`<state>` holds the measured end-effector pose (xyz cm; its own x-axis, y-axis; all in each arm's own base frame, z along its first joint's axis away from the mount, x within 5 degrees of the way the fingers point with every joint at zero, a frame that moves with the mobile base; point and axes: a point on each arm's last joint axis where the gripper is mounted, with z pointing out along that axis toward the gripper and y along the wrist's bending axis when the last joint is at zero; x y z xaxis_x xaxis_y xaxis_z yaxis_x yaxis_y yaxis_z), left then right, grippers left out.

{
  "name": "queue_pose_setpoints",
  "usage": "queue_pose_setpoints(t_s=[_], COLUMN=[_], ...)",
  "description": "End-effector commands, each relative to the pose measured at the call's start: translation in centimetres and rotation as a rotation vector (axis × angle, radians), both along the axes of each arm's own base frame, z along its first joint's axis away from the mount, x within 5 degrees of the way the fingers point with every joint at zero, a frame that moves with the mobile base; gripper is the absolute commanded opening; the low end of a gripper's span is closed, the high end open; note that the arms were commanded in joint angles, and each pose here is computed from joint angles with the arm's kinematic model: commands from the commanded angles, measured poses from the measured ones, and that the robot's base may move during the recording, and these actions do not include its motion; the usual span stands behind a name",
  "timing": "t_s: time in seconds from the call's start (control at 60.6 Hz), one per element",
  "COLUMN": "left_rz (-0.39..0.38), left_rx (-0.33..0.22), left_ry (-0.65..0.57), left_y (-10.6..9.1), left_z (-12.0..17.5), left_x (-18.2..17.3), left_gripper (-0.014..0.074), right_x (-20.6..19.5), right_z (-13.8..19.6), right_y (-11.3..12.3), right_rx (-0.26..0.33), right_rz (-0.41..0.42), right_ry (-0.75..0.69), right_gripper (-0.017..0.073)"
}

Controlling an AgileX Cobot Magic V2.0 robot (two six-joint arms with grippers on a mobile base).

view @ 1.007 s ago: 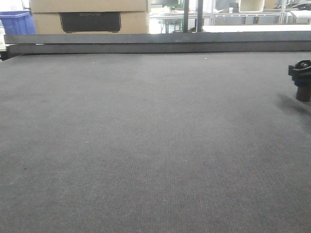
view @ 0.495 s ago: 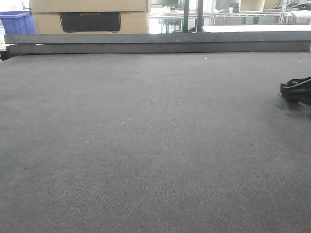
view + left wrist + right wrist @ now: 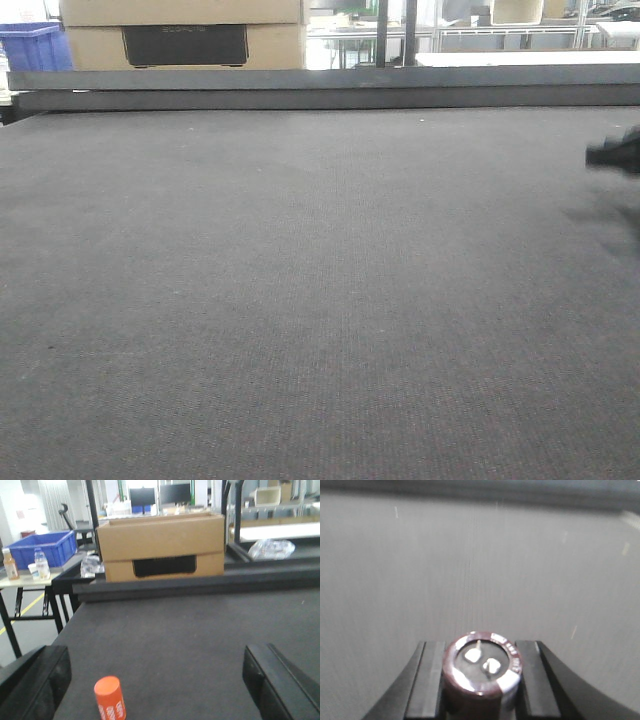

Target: Place cylindrical capacitor in blue bin on shelf

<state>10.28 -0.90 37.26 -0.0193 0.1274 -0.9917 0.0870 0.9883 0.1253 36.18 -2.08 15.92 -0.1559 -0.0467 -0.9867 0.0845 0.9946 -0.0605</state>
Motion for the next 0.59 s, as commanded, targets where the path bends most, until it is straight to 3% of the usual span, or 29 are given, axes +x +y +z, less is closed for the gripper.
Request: queue_pose_setpoints(t_s=[0.0,0.198,0.347,0.578], left_rz=[0.025,0.141,0.191,0.203], left_rx=[0.002,-0.15,-0.153,-0.151], left_ry=[0.031,0.035,0.148,0.189], left_y=[0.1,1.7,2.7,3.2], left_z=[-1.2,-4.0,-7.1,-11.6], left_x=[1.8,6.3,10.3,15.2], left_gripper=[0.0598,0.0598,0.0598,0.0598], right_x=[-1.1,-4.4,-6.7,-9.3], right_z=[3.7,11.0,14.5,18.1], right_y=[0.1,0.4,0.7,2.4], right_rx=[-0.004,0.005,0.006,0.008], right_rz=[0.005,0.017,0.027,0.088], right_ry=[-0.062,-0.09,-0.137,-0.259], right_gripper=[-0.016,-0.0162,-0.0162,-0.0162])
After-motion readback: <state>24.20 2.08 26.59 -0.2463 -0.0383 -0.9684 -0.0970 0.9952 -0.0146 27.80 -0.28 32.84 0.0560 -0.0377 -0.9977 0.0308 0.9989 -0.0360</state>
